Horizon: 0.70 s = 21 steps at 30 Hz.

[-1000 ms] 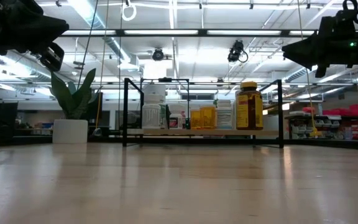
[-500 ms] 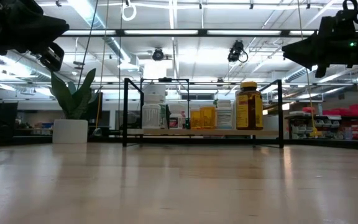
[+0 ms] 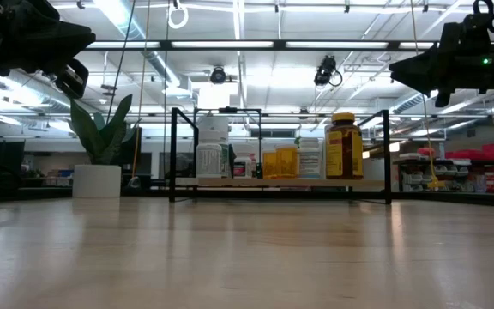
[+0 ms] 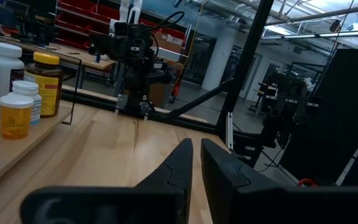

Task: Pick and place medicine bottles onto shelf by color
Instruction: Return to Home Position

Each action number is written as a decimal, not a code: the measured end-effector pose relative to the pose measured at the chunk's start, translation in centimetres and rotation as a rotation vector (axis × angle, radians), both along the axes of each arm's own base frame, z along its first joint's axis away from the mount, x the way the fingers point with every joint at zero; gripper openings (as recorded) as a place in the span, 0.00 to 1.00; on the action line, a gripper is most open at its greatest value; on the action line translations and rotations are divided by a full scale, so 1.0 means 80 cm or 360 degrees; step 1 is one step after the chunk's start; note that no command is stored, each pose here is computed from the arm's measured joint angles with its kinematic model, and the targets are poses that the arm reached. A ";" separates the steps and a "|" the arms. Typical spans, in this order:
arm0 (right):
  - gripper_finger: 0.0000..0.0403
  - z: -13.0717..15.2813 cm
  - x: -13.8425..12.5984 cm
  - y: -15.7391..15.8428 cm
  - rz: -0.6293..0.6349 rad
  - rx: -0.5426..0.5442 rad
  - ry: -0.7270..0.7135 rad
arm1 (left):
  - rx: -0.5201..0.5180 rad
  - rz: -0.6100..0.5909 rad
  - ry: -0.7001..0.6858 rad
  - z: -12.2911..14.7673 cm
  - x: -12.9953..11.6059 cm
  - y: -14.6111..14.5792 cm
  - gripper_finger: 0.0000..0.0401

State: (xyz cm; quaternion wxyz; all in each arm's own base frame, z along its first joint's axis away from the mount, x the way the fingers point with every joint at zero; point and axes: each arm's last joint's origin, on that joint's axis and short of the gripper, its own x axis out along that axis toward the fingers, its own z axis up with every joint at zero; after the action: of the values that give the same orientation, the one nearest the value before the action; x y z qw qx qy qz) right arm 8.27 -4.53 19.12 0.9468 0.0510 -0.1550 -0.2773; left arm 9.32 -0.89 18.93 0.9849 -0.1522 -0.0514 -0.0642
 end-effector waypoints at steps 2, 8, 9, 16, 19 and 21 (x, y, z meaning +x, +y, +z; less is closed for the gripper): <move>0.34 0.000 0.000 0.000 0.0000 0.0000 0.0000 | 0.0001 0.0000 0.0000 0.000 0.000 0.000 0.09; 0.34 0.000 0.000 0.000 0.0001 0.0000 0.0000 | 0.0000 0.0000 0.0000 0.000 0.000 0.000 0.07; 0.34 0.000 0.000 0.000 0.0001 0.0000 0.0000 | 0.0001 0.0000 0.0000 0.000 0.000 0.000 0.07; 0.34 0.000 0.000 0.000 0.0000 0.0000 0.0000 | 0.0000 0.0000 0.0000 0.000 0.000 0.000 0.09; 0.34 0.000 0.000 0.000 0.0000 0.0000 0.0000 | 0.0000 0.0000 0.0000 0.000 0.000 0.000 0.10; 0.34 0.000 0.000 0.000 0.0000 0.0000 0.0000 | 0.0001 0.0001 -0.0001 0.000 0.000 0.000 0.10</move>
State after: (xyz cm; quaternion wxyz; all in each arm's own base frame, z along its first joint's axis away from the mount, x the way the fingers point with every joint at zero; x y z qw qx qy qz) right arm 8.27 -4.53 19.11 0.9469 0.0510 -0.1549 -0.2772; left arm 9.32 -0.89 18.94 0.9850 -0.1520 -0.0516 -0.0641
